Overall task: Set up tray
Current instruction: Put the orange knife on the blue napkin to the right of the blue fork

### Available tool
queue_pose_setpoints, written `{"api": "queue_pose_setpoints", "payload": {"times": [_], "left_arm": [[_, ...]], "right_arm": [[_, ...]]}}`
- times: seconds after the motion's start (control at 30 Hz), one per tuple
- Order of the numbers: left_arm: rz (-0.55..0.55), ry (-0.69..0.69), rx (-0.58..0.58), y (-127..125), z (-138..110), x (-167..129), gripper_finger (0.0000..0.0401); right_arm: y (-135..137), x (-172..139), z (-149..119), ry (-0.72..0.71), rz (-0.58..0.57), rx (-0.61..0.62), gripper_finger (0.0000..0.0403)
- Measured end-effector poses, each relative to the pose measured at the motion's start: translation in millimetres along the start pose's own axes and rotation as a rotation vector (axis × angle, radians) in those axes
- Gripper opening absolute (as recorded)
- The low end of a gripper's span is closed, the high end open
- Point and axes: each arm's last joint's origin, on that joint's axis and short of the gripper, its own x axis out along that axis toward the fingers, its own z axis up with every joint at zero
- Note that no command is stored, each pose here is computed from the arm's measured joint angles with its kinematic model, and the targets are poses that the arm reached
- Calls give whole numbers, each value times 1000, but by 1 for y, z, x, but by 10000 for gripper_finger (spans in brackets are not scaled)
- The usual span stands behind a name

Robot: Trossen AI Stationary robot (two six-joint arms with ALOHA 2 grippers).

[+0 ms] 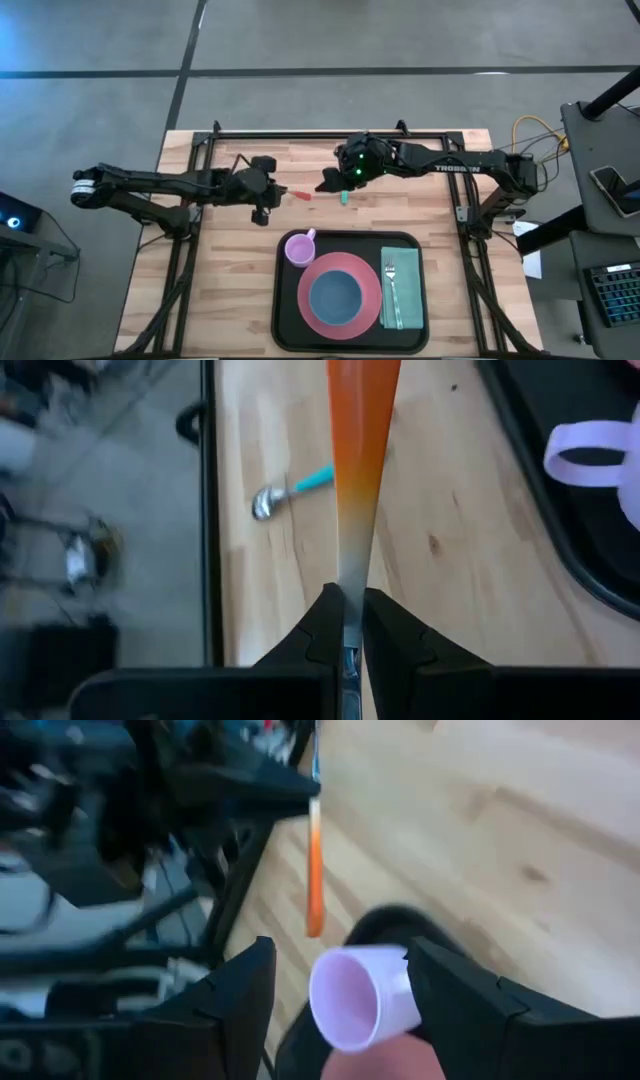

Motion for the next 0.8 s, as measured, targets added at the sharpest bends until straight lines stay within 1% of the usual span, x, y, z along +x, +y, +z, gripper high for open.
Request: {"api": "queue_pose_setpoints", "payload": {"times": [0.17, 0.27, 0.37, 0.47, 0.57, 0.73, 0.8], "left_arm": [[39, -55, 166, -2, 9, -2, 6], [54, -37, 284, -4, 10, 1, 6], [39, -27, 347, -8, 12, 7, 7], [33, -41, 395, -14, 17, 14, 7], [50, -92, 418, -19, 26, 18, 8], [37, -111, 431, -21, 38, 21, 8], [43, -119, 430, -19, 44, 21, 8]], "right_arm": [[-4, 9, -1, 70, 25, -17, 214], [-5, 13, -1, 95, 34, -16, 214], [-4, 13, -2, 111, 54, -20, 214], [-3, 13, -2, 120, 69, -22, 214], [-3, 13, -3, 121, 69, -27, 214], [-4, 13, -3, 120, 58, -26, 214], [-3, 14, -5, 123, 58, -32, 215]]}}
